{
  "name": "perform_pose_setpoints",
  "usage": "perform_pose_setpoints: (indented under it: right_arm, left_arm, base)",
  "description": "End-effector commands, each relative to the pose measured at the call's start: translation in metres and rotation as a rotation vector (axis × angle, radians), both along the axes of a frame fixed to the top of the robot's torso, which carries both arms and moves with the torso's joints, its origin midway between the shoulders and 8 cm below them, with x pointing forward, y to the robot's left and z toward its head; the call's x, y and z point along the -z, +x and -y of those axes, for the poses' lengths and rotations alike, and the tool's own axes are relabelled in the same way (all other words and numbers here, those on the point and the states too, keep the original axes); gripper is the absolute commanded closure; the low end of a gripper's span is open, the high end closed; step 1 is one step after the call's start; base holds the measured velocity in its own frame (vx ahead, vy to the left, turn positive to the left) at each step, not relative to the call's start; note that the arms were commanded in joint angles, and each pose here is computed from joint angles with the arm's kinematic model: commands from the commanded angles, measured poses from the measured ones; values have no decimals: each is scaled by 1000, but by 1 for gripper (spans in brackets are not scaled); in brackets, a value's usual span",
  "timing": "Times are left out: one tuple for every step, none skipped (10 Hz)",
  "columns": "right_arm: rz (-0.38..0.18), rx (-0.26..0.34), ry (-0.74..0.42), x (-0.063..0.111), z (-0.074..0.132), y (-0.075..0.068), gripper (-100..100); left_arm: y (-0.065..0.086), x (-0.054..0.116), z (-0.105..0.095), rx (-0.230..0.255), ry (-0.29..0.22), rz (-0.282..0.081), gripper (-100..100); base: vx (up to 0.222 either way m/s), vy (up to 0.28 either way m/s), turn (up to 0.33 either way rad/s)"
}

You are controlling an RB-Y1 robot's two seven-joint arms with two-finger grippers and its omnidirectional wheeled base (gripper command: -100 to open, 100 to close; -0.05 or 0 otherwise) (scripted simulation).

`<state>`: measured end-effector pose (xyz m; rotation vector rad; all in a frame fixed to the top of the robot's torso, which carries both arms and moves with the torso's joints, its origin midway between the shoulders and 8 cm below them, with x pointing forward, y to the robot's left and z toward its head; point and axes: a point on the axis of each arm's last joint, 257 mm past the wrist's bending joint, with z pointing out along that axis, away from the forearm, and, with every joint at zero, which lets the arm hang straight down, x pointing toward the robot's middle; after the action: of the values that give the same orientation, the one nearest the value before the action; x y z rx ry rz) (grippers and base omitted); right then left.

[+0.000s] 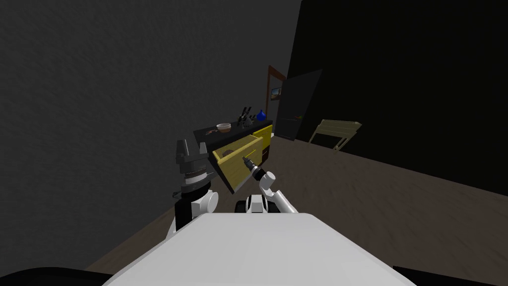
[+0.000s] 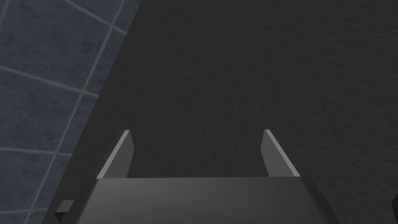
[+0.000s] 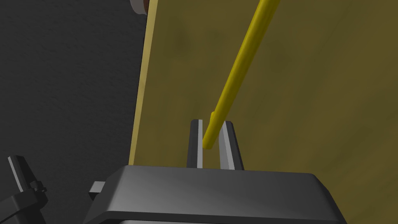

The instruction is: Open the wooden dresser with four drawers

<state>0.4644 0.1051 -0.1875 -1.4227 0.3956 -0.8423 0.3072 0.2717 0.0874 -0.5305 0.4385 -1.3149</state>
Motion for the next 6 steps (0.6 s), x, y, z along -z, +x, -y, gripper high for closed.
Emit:
perform_pose_setpoints:
  right_arm:
    - [-7,11,-4,-7,-4,8,-100]
    - [-7,12,-4,-7,-4,8,-100]
    - [-8,18,-4,-12,-6,13,-100]
    - [-8,23,-4,-17,-8,17,-100]
    - [-8,29,-4,-23,-10,21,-100]
    - [-8,35,-3,-29,-13,24,-100]
  left_arm:
    - [0,0,0,0,0,0,0]
    - [0,0,0,0,0,0,0]
    - [0,0,0,0,0,0,0]
    - [0,0,0,0,0,0,0]
    - [0,0,0,0,0,0,0]
    - [0,0,0,0,0,0,0]
  base:
    - [-41,-56,84]
    - [-28,-53,51]
    - [-22,-36,31]
    - [-21,-41,53]
    - [-25,-45,65]
    - [-29,-47,63]
